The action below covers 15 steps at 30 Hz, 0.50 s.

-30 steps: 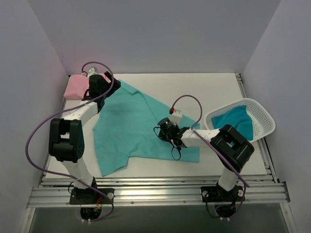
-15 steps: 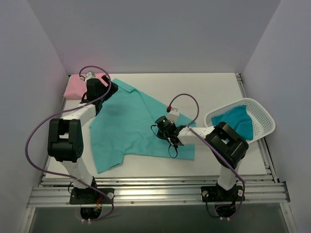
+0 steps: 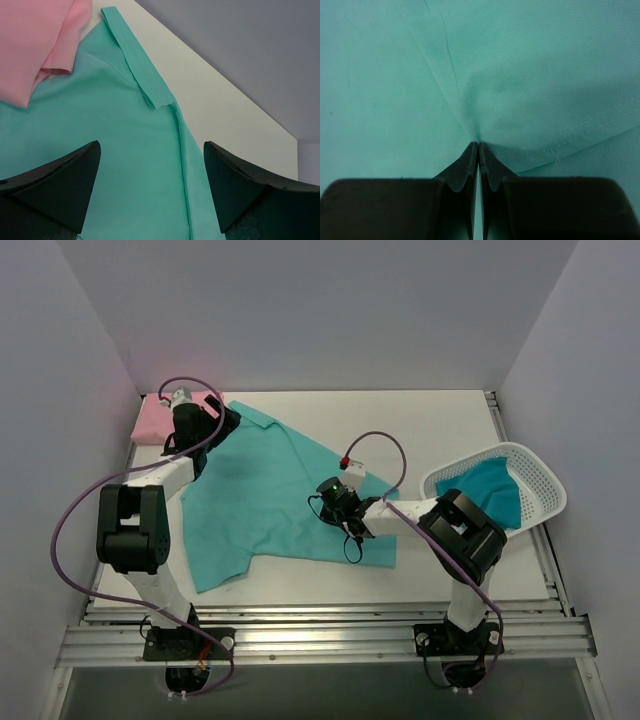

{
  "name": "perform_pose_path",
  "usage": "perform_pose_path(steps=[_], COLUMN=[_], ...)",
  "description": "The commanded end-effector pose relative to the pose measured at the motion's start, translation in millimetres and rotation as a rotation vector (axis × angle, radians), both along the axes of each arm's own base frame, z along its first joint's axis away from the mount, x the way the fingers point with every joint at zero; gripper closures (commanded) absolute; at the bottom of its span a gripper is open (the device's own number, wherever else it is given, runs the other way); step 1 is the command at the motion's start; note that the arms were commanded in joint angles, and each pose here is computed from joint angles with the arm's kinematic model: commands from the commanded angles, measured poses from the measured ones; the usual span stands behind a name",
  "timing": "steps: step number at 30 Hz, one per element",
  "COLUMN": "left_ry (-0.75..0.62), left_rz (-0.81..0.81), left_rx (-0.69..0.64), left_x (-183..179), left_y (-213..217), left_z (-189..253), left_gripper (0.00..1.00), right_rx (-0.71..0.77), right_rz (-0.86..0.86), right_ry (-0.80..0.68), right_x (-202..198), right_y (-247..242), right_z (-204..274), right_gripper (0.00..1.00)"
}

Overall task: Fold and stack the t-shirts
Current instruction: Flatten the tshirt out

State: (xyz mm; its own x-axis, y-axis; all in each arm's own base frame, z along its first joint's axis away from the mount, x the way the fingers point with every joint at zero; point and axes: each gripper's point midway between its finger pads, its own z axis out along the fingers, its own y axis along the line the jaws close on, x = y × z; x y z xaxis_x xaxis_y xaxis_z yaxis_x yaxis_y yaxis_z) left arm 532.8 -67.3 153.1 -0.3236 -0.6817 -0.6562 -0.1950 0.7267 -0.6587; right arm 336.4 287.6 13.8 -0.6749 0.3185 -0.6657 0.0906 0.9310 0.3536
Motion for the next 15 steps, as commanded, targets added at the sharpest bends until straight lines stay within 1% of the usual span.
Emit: perform_pose_path(steps=[1,4,6,7,13,15], left_ry=[-0.086,-0.085,-0.088,-0.084,-0.087,-0.088], left_rz=[-0.015,-0.016,-0.019,-0.021,-0.029,-0.037], left_rx=[-0.016,-0.018,-0.019,-0.019,-0.027,-0.029], left_x=[8,9,9,9,9,8], left_y=[-1,-1,-2,-2,-4,-6], left_z=[23,21,21,20,18,19], left_gripper=[0.07,0.07,0.07,0.07,0.08,0.07], right_rx=[-0.14,-0.144,-0.165,-0.172,-0.198,-0.193], right_rz=[-0.001,-0.031,-0.044,-0.066,-0.109,-0.137], right_ry=[0.055,-0.027,-0.056,-0.082,-0.121,-0.132], right_x=[-15,-5,0,6,29,45], right_y=[-25,-30,-35,-39,-55,-64], right_z=[-1,43,58,73,96,105], right_gripper=[1.0,1.0,1.0,1.0,1.0,1.0])
